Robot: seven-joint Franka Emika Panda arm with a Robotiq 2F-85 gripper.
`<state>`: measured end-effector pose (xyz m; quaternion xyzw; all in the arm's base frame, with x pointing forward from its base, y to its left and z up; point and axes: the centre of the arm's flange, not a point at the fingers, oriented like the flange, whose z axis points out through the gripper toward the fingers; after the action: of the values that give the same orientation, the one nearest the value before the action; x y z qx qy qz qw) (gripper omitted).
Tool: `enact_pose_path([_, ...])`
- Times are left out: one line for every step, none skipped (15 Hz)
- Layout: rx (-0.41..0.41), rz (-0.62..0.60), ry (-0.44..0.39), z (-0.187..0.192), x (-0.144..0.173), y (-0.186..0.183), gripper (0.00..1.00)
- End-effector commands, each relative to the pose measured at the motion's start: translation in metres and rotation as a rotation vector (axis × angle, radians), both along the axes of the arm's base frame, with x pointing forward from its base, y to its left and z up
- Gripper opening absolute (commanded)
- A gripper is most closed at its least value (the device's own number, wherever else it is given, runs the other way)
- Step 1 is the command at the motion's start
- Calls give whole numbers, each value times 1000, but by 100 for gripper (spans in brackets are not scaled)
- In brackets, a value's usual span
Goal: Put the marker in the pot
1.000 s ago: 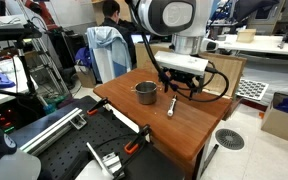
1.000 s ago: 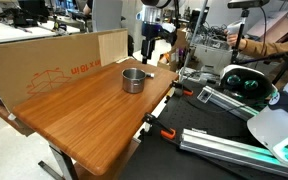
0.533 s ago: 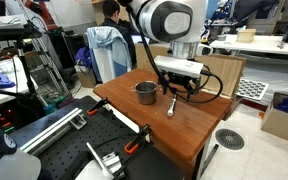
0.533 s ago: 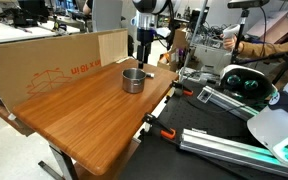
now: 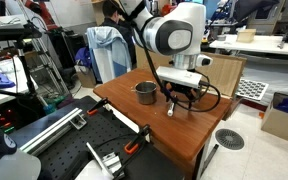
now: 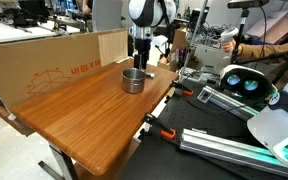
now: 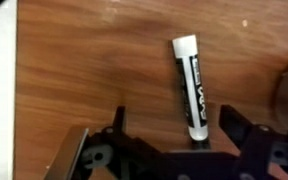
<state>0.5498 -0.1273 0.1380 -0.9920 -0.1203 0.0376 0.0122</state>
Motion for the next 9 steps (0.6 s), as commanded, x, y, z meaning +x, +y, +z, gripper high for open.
enact_pose_path([-14,-18,-13,-11,8,0,100])
enact_pose_path([-13,-21,-17,-11,10,0,75])
enact_pose_path([-14,-28,-22,-10,11,0,74])
enact_pose_path([-14,-32,-27,-7,12,-1,68])
enact_pose_path([-16,-35,-31,-6,13,-3,58])
enact_pose_path([-19,-31,-35,-3,13,-3,51])
enact_pose_path([-18,-27,-37,-2,13,-2,43])
enact_pose_path([-18,-19,-43,1,14,-1,36])
enact_pose_path([-19,-16,-45,3,14,-1,28])
